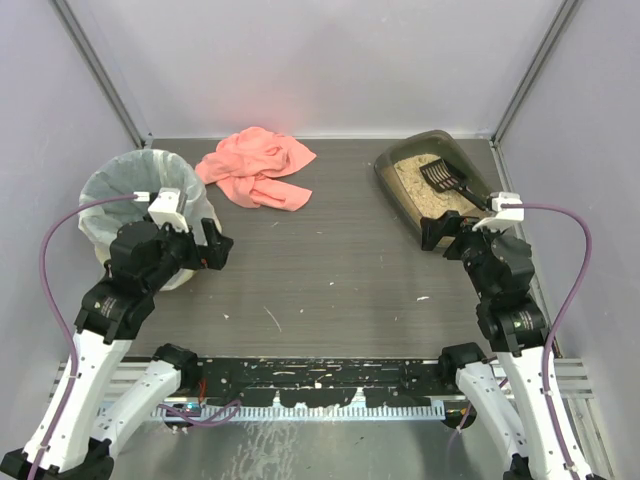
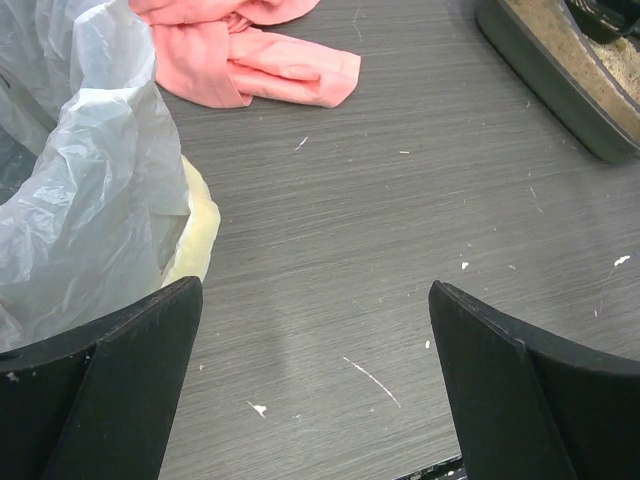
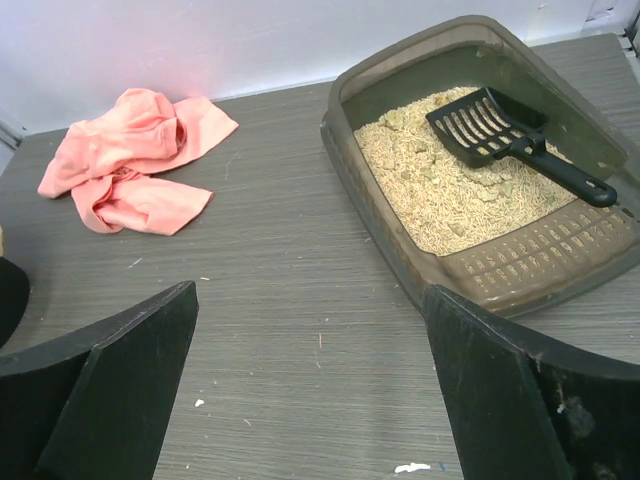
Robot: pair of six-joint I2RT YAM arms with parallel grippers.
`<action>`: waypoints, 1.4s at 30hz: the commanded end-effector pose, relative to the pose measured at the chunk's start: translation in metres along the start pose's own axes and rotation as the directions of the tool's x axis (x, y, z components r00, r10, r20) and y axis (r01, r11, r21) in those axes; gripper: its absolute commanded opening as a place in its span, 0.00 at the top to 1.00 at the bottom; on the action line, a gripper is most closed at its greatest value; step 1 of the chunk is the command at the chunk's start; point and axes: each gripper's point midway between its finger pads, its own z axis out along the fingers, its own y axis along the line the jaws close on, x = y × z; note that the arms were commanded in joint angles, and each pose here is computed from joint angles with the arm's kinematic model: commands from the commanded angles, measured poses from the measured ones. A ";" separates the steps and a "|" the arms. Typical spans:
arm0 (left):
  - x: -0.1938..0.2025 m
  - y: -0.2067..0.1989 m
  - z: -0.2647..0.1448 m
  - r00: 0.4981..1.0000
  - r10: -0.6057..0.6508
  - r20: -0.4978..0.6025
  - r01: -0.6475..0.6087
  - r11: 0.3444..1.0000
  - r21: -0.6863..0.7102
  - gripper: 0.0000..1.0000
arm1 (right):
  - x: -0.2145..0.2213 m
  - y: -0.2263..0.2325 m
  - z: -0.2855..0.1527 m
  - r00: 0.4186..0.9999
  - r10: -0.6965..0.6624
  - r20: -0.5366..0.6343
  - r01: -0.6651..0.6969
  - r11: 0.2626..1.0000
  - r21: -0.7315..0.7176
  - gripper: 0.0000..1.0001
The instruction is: Clean the litter box
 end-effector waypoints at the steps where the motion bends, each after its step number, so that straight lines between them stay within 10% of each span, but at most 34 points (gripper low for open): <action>1: -0.028 -0.003 -0.006 0.994 -0.021 0.103 0.020 1.000 0.004 0.02 | -0.028 0.003 0.001 0.997 0.009 0.075 -0.009 1.000 0.006 0.00; 23: -0.028 0.029 -0.020 0.991 -0.037 0.126 0.059 0.982 -0.177 0.02 | 0.012 -0.041 0.014 0.990 0.085 -0.115 -0.050 0.958 0.283 0.00; 42: -0.093 0.011 -0.055 0.966 0.072 0.250 -0.041 0.991 -0.127 0.01 | 0.061 -0.004 0.071 0.936 0.025 -0.352 -0.010 0.999 0.046 0.02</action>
